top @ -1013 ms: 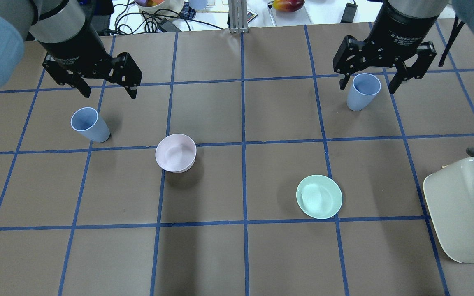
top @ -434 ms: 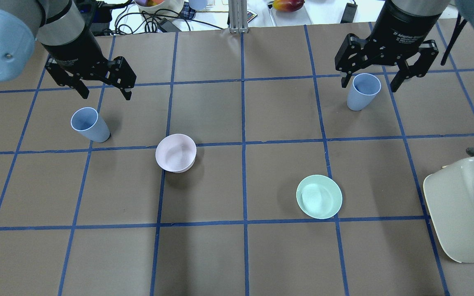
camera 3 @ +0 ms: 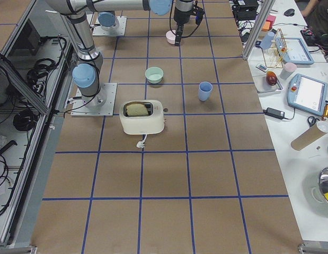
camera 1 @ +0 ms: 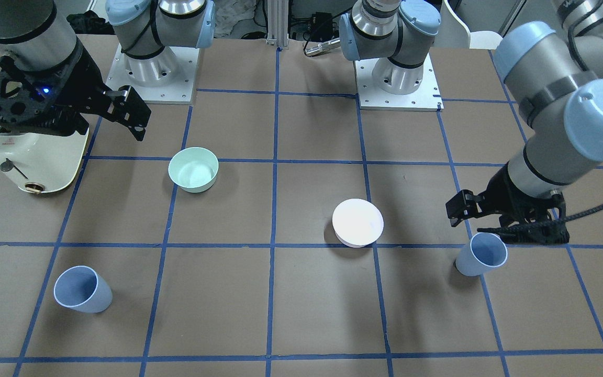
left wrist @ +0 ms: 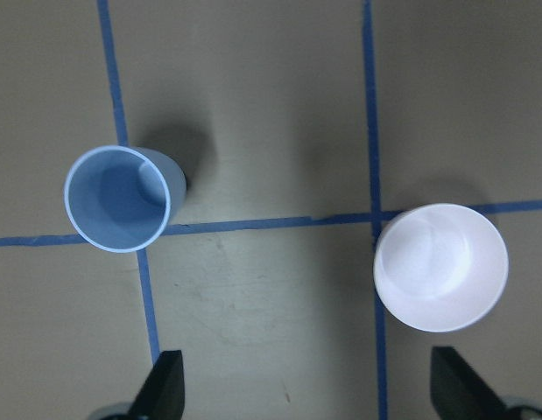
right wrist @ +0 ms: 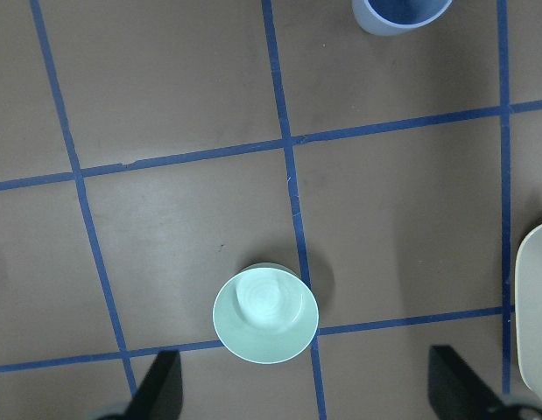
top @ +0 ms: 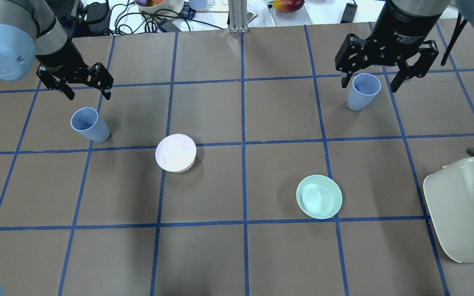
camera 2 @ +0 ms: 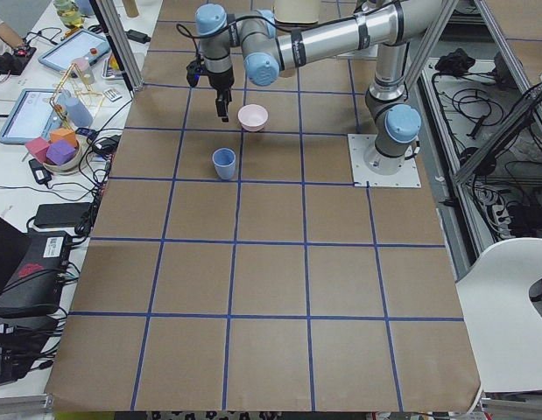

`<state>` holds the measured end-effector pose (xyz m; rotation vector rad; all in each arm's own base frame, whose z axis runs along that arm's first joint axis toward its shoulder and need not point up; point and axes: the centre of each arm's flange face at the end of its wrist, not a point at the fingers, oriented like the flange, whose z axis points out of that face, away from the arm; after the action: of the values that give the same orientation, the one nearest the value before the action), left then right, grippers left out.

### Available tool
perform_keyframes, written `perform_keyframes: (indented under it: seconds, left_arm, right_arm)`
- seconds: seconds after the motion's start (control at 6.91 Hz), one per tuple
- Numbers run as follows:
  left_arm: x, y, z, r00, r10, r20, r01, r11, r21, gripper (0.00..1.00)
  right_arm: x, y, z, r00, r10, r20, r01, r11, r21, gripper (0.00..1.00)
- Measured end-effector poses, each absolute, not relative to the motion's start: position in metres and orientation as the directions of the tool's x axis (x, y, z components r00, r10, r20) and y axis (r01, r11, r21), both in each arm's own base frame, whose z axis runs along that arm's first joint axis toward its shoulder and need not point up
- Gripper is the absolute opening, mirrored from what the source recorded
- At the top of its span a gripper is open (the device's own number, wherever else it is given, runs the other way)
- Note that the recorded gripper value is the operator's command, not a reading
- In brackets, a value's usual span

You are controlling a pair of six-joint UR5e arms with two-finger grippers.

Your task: Stack blue cups with both arms

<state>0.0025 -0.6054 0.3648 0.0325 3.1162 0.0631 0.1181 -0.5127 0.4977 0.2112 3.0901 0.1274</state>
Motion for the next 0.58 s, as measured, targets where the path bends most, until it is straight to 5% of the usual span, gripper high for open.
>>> perform_keyframes:
  seconds: [0.14, 0.29, 0.43, 0.58]
  left_arm:
    - [0.023, -0.615, 0.331, -1.000, 0.007, -0.022, 0.006, 0.998, 0.056, 0.95]
    - [0.033, -0.617, 0.302, -1.000, -0.001, -0.020, -0.002, 0.997, 0.071, 0.81]
    - [0.037, -0.615, 0.275, -1.000, -0.005, -0.022, -0.006, 0.998, 0.070, 0.54]
    - [0.037, -0.612, 0.256, -1.000, -0.006, -0.025, -0.007, 0.998, 0.065, 0.02]
  right_arm:
    - [0.117, -0.519, 0.493, -0.991, 0.129, -0.040, 0.126, 0.989, 0.077, 1.00]
    - [0.115, -0.529, 0.486, -0.993, 0.114, -0.042, 0.111, 0.992, 0.064, 1.00]
    - [0.113, -0.537, 0.479, -0.994, 0.102, -0.042, 0.099, 0.993, 0.061, 1.00]
    - [0.109, -0.543, 0.475, -0.994, 0.099, -0.041, 0.097, 0.994, 0.059, 1.00]
